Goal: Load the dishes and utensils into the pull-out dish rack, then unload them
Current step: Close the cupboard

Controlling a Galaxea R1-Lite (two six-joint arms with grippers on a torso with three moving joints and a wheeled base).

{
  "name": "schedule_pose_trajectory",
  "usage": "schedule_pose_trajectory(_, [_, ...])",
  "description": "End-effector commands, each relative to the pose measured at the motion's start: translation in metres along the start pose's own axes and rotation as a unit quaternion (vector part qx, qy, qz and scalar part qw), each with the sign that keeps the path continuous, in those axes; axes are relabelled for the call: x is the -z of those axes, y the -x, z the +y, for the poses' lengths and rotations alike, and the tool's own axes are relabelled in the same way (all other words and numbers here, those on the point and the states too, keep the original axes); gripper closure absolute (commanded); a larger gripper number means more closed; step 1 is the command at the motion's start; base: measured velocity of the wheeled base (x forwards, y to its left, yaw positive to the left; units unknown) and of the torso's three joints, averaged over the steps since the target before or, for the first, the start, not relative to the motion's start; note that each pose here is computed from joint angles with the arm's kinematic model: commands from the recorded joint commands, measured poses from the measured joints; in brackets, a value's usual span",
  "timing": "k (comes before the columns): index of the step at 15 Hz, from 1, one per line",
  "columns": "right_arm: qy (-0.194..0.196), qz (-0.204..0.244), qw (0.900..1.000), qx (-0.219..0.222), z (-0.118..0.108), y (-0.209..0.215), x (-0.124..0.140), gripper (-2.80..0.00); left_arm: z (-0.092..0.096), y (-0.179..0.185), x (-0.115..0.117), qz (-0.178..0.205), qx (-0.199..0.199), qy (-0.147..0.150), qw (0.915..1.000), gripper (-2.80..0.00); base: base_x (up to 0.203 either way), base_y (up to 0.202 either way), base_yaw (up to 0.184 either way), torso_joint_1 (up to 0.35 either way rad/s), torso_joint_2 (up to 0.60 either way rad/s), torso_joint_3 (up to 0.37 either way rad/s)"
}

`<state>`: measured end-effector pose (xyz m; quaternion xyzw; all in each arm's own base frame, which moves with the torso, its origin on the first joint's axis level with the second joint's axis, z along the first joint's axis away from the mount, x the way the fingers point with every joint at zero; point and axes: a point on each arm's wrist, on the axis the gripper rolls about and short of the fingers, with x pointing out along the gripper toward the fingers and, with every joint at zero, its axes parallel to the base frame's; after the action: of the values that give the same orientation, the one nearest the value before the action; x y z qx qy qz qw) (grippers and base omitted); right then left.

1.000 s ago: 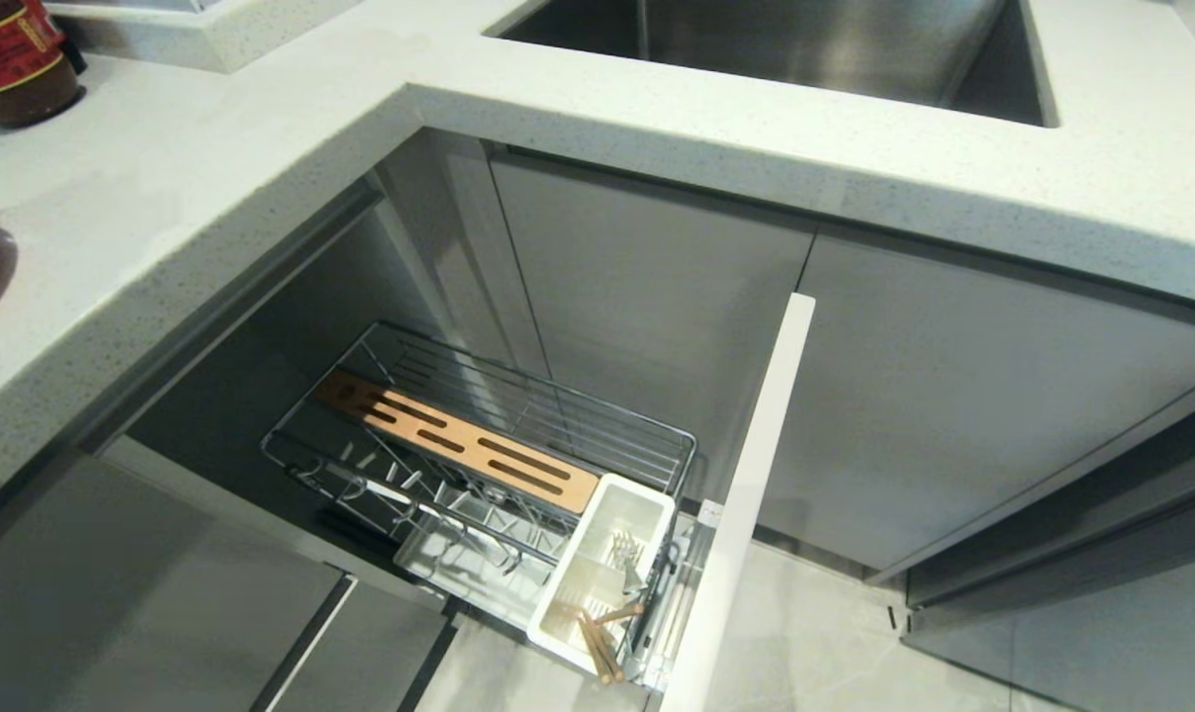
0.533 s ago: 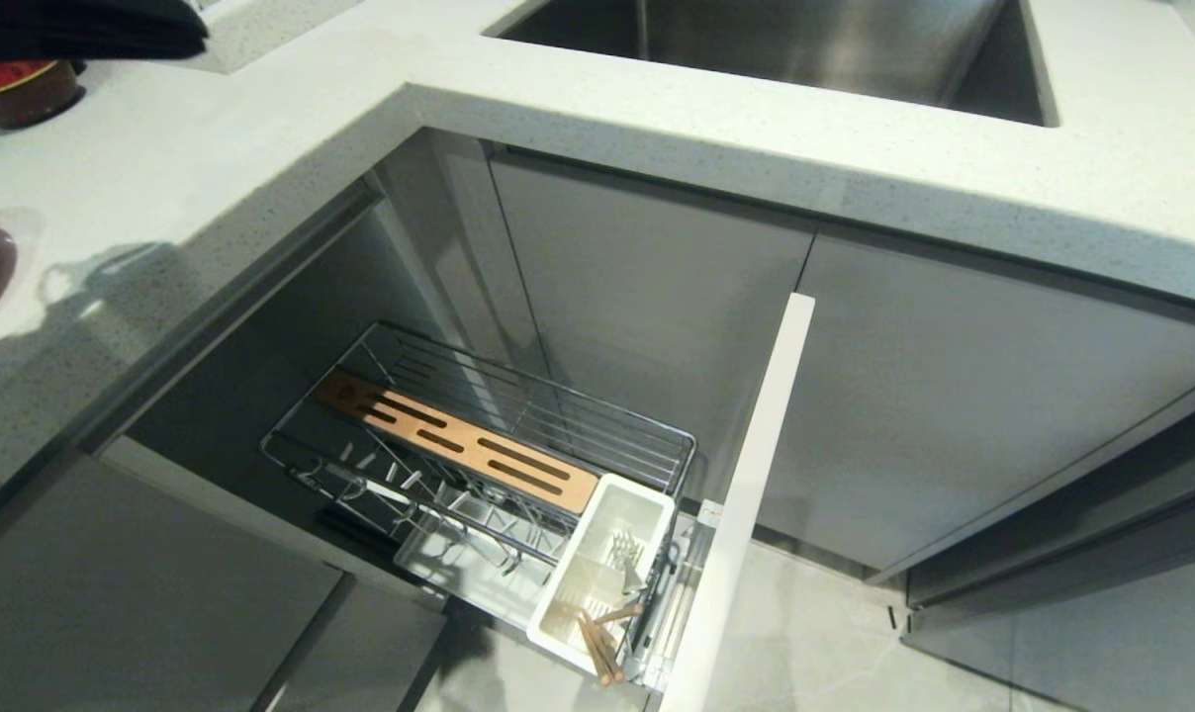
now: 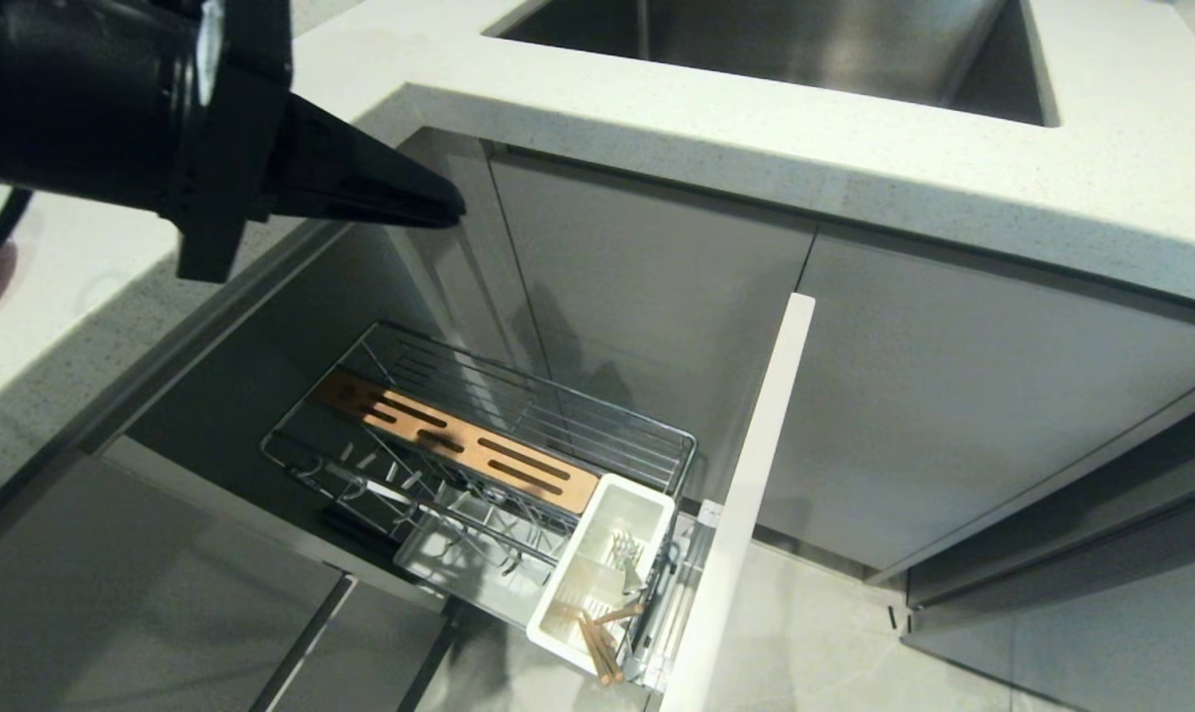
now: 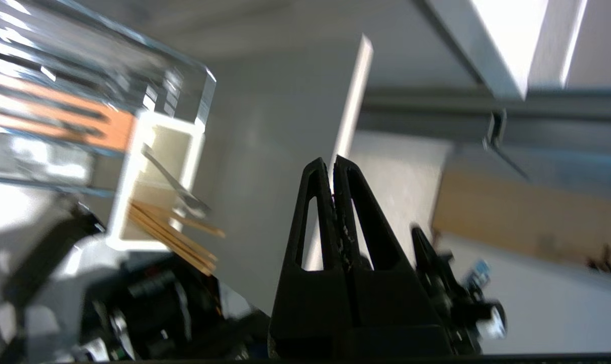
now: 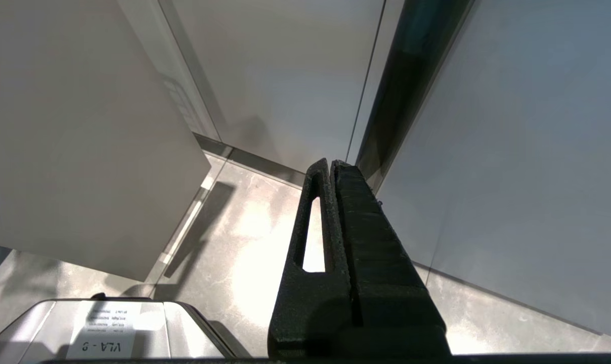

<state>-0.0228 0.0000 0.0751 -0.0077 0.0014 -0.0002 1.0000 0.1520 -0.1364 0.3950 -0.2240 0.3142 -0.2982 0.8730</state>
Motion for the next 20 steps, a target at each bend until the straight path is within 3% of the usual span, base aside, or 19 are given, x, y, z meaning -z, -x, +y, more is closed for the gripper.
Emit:
schedule_pose_trajectory(1, [0.000, 0.000, 1.000, 0.000, 0.000, 0.000, 0.000, 0.00, -0.006, -0.025, 0.010, 0.046, 0.002, 0.004, 0.9989, 0.00, 0.000, 0.000, 0.000, 0.000, 0.00, 0.000])
schedule_pose_trajectory(6, [0.000, 0.000, 1.000, 0.000, 0.000, 0.000, 0.000, 0.00, -0.027, -0.060, 0.043, 0.154, 0.023, 0.013, 0.9878, 0.00, 0.000, 0.000, 0.000, 0.000, 0.00, 0.000])
schedule_pose_trajectory(12, [0.000, 0.000, 1.000, 0.000, 0.000, 0.000, 0.000, 0.00, -0.044, -0.107, 0.089, 0.251, 0.007, -0.001, 0.9680, 0.00, 0.000, 0.000, 0.000, 0.000, 0.00, 0.000])
schedule_pose_trajectory(16, [0.000, 0.000, 1.000, 0.000, 0.000, 0.000, 0.000, 0.00, -0.051, -0.127, 0.113, 0.290, -0.005, -0.014, 0.9568, 0.00, 0.000, 0.000, 0.000, 0.000, 0.00, 0.000])
schedule_pose_trajectory(20, [0.000, 0.000, 1.000, 0.000, 0.000, 0.000, 0.000, 0.00, -0.049, -0.141, 0.120, 0.300, -0.023, -0.018, 0.9536, 0.00, 0.000, 0.000, 0.000, 0.000, 0.00, 0.000])
